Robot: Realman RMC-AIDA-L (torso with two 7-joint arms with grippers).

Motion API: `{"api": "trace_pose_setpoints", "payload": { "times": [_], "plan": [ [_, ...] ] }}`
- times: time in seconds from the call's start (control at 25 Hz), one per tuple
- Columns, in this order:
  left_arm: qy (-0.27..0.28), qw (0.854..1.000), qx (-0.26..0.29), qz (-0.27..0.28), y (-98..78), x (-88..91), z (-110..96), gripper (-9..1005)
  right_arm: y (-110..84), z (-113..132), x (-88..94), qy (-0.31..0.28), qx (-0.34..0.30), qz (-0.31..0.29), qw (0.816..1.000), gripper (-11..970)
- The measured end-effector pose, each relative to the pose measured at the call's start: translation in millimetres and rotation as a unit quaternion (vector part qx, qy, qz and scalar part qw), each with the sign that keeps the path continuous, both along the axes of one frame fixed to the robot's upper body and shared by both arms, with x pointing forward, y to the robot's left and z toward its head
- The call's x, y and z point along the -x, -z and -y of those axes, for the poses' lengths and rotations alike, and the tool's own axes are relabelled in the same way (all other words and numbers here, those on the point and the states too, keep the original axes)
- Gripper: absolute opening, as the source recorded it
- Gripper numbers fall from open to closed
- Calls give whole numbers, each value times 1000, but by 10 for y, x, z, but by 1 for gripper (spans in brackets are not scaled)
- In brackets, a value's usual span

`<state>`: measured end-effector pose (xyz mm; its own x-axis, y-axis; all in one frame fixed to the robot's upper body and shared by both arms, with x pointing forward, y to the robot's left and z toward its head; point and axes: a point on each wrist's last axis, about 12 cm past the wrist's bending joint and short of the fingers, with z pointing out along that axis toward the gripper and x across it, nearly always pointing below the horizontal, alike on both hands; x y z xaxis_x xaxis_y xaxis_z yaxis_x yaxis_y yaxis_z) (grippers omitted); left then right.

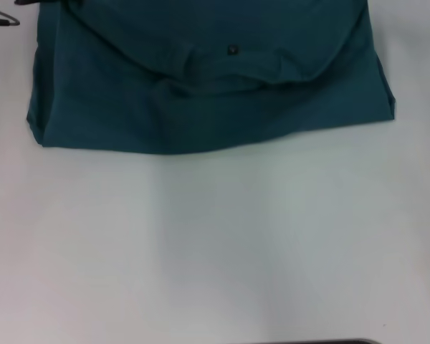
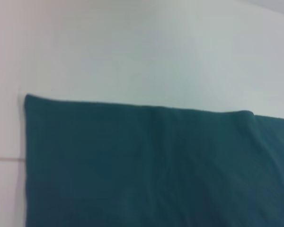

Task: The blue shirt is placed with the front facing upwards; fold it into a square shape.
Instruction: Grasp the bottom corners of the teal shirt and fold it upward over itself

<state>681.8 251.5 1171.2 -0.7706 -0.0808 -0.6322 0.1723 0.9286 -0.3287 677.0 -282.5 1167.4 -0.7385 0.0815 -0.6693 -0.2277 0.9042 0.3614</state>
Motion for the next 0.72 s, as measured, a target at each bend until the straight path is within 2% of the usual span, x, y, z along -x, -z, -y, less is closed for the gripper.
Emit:
{"api": "trace_pose_setpoints", "payload": {
  "times": [0.24,0.72],
  "plan": [
    [-2,1000,-12,21,-17,-53,70,18,-22,-171,-96,-10,40,27,999,49],
    [-18,998,-25,59,-61,-125,69,21,-28,-173,-161,13,51,53,997,53]
  ]
}}
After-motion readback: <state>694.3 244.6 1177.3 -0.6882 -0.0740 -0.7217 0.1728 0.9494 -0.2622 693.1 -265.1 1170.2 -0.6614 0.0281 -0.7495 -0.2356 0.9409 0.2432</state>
